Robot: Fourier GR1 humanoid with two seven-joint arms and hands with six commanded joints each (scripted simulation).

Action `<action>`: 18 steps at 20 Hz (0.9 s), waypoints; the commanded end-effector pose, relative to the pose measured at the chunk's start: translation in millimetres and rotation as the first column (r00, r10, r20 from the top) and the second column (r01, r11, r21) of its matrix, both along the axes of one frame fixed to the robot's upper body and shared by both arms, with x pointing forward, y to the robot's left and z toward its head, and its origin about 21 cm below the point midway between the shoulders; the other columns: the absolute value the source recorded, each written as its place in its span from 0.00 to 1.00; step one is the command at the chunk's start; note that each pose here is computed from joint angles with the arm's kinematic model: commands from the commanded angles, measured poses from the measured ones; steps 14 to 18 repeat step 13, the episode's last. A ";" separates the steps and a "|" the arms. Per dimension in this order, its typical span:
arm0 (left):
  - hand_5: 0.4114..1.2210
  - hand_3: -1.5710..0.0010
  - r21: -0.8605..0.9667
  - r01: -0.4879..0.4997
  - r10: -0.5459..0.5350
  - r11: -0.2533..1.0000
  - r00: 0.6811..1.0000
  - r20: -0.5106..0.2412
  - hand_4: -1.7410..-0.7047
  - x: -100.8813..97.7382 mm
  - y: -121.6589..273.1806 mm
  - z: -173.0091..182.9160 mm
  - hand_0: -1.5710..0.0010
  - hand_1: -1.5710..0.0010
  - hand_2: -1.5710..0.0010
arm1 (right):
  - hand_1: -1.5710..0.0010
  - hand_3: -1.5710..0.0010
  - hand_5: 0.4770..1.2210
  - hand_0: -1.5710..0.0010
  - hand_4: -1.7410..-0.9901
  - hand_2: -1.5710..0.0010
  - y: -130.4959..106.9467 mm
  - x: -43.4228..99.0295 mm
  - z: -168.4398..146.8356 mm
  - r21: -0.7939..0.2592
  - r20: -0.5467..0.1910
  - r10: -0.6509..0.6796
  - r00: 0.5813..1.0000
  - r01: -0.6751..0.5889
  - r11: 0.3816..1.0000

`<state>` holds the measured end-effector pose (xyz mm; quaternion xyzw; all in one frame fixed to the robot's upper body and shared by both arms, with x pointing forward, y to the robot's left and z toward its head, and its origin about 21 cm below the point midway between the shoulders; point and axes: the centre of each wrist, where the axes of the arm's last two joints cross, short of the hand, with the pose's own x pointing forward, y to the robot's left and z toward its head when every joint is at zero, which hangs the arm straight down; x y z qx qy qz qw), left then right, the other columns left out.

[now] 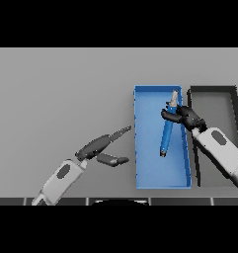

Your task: Pick up the blue pipe and place it into the blue bin.

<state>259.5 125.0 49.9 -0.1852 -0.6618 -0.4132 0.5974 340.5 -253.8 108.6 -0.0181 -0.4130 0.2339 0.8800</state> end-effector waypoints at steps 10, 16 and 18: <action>0.07 1.00 0.027 -0.011 0.011 1.000 1.000 -0.009 0.88 0.4 3.5 -3.1 1.00 1.00 1.00 | 0.99 0.99 0.40 0.99 0.74 0.99 1.0 -2.1 -6.5 -0.029 0.025 0.002 1.000 -0.001 1.000; 0.08 1.00 0.007 -0.002 0.002 1.000 1.000 0.000 0.88 -3.9 13.0 -10.1 1.00 1.00 1.00 | 0.99 0.99 0.39 0.99 0.74 0.99 2.3 -2.5 -3.9 -0.023 0.008 0.011 1.000 -0.010 1.000; 0.08 1.00 0.007 -0.002 0.002 1.000 1.000 0.000 0.88 -3.9 13.0 -10.1 1.00 1.00 1.00 | 0.99 0.99 0.39 0.99 0.74 0.99 2.3 -2.5 -3.9 -0.023 0.008 0.011 1.000 -0.010 1.000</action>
